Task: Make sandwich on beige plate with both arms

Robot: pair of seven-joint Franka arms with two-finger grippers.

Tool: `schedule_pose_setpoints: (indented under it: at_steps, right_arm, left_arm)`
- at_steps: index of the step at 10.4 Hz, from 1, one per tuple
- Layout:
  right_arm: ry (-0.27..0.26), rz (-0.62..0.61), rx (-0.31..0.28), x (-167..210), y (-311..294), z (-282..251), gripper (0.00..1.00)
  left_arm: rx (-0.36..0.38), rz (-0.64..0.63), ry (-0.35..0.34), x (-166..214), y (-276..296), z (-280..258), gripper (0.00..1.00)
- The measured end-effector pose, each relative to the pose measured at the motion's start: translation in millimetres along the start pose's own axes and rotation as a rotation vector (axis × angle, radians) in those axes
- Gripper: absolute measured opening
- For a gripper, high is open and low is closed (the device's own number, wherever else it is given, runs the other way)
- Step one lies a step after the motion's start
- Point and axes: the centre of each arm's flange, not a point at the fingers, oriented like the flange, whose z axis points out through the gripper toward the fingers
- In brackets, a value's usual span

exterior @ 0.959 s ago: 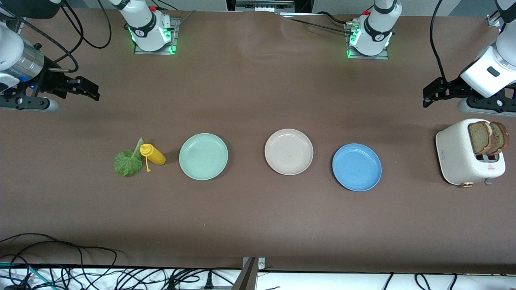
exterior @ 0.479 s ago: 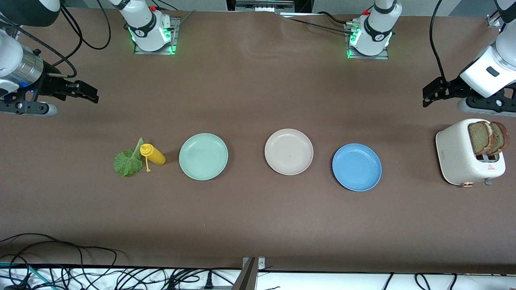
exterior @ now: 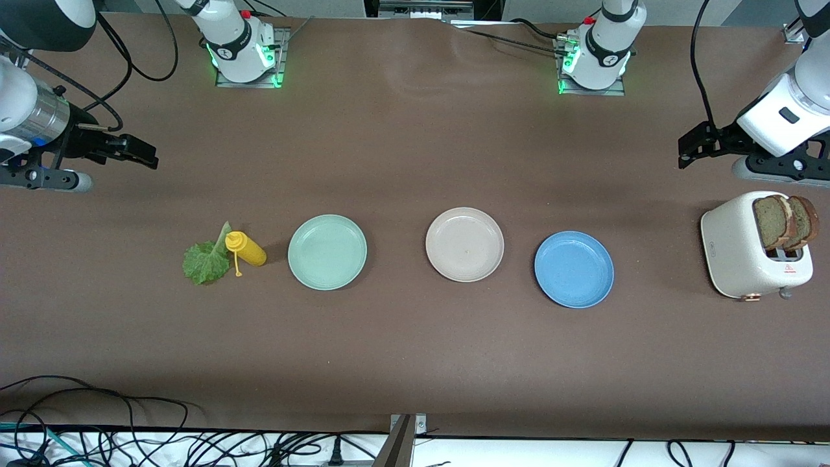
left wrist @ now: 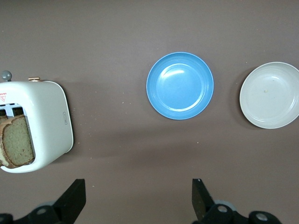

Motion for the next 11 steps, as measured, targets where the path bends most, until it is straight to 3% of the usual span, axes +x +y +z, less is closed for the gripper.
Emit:
schedule_pose_setpoints:
  at_steps: [11]
  right_arm:
    - [-0.028, 0.004, -0.002, 5, 2, 14, 1.0]
  left_arm:
    - [0.001, 0.017, -0.018, -9, 10, -7, 1.0]
